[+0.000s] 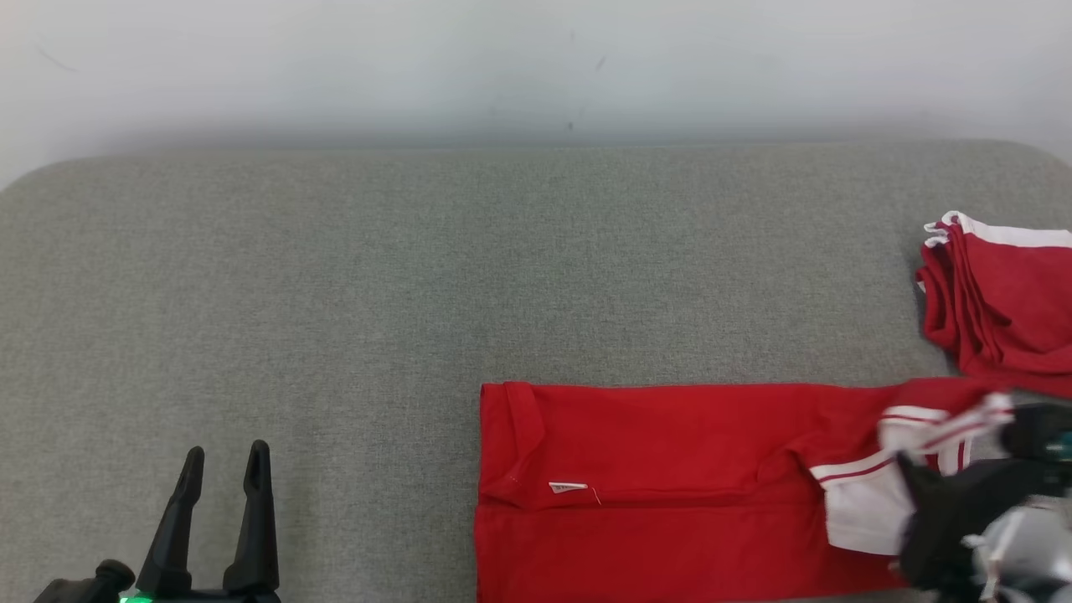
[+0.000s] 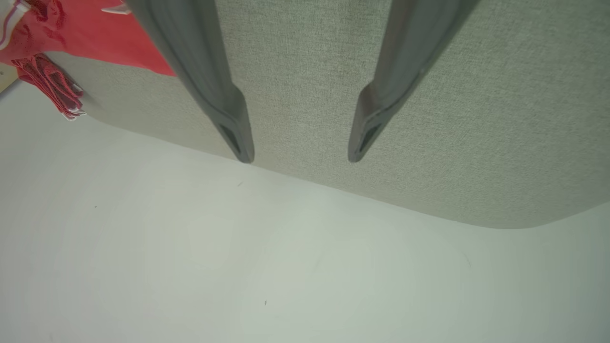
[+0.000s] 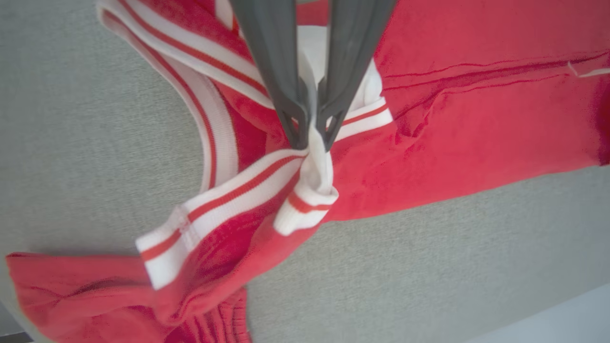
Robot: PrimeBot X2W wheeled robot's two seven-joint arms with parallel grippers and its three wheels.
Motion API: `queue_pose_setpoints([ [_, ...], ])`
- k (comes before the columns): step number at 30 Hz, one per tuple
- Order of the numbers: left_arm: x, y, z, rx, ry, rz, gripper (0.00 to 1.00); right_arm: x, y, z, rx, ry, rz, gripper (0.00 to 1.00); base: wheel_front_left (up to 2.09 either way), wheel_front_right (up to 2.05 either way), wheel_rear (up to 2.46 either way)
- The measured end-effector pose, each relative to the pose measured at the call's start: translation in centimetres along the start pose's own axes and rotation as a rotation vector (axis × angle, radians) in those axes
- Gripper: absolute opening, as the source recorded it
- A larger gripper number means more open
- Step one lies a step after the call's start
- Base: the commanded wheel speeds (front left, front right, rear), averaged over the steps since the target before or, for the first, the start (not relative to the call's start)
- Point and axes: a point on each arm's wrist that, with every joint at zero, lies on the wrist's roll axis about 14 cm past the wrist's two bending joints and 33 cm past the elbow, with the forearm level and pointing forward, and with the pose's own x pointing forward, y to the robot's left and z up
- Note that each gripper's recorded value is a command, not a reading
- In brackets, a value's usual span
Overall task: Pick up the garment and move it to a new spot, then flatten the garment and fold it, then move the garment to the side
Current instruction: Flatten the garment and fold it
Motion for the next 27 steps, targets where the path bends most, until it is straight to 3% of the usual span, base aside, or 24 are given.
queue_pose_setpoints([
  [5, -0.4, 0.1, 0.3, 0.002, -0.008, 0.006, 1.0, 0.0, 7.2, -2.1, -0.061, 0.053, 0.223, 0.0, 0.0, 0.0, 0.0],
  [12, -1.0, 0.2, 0.4, -0.001, -0.005, 0.011, 1.0, 0.3, 14.5, -3.9, -0.168, 0.112, 0.418, 0.0, 0.0, 0.0, 0.0],
  [21, -1.7, 0.5, -0.1, -0.005, 0.012, 0.029, 1.0, 1.0, 21.0, -4.5, -0.212, 0.12, 0.603, 0.0, 0.0, 0.0, 0.0],
  [27, -2.0, 1.2, 0.1, -0.006, 0.008, 0.052, 1.0, 2.0, 23.5, -4.9, -0.226, 0.15, 0.664, 0.0, 0.0, 0.0, 0.0],
])
